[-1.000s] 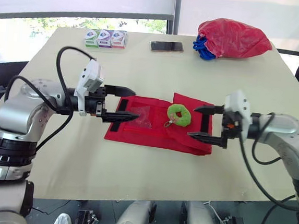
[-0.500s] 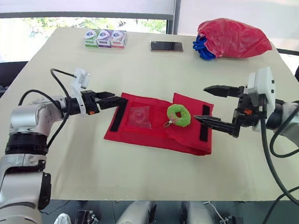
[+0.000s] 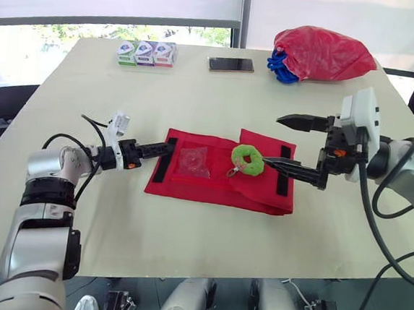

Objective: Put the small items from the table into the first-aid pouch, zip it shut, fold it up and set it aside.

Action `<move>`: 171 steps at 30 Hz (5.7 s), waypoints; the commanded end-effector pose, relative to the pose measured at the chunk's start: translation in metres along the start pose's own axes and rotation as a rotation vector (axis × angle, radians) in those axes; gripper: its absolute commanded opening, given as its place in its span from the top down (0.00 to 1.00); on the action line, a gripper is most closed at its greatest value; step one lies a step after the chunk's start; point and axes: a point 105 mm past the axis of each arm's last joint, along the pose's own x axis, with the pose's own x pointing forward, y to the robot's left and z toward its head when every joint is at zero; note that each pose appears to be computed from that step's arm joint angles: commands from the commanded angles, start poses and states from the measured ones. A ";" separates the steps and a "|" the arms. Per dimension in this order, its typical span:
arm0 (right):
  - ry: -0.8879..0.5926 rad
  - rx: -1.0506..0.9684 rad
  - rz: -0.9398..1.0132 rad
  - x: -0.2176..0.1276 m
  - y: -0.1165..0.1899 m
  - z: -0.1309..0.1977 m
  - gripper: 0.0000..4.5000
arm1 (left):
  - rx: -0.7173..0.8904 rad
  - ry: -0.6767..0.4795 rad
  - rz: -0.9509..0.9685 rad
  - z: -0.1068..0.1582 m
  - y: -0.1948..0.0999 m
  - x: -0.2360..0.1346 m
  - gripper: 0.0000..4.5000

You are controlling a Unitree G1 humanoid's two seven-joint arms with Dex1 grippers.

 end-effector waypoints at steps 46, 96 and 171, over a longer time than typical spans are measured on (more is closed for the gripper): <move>0.253 -0.082 0.039 0.069 -0.025 -0.104 0.99 | -0.030 0.035 -0.273 0.001 -0.053 -0.040 1.00; 0.022 -0.006 -0.259 -0.056 -0.009 -0.072 0.99 | 0.116 0.147 -0.752 -0.008 -0.164 0.127 1.00; 0.058 0.081 -0.348 -0.150 0.000 -0.110 0.00 | 1.201 0.122 -0.628 -0.030 -0.205 0.222 0.99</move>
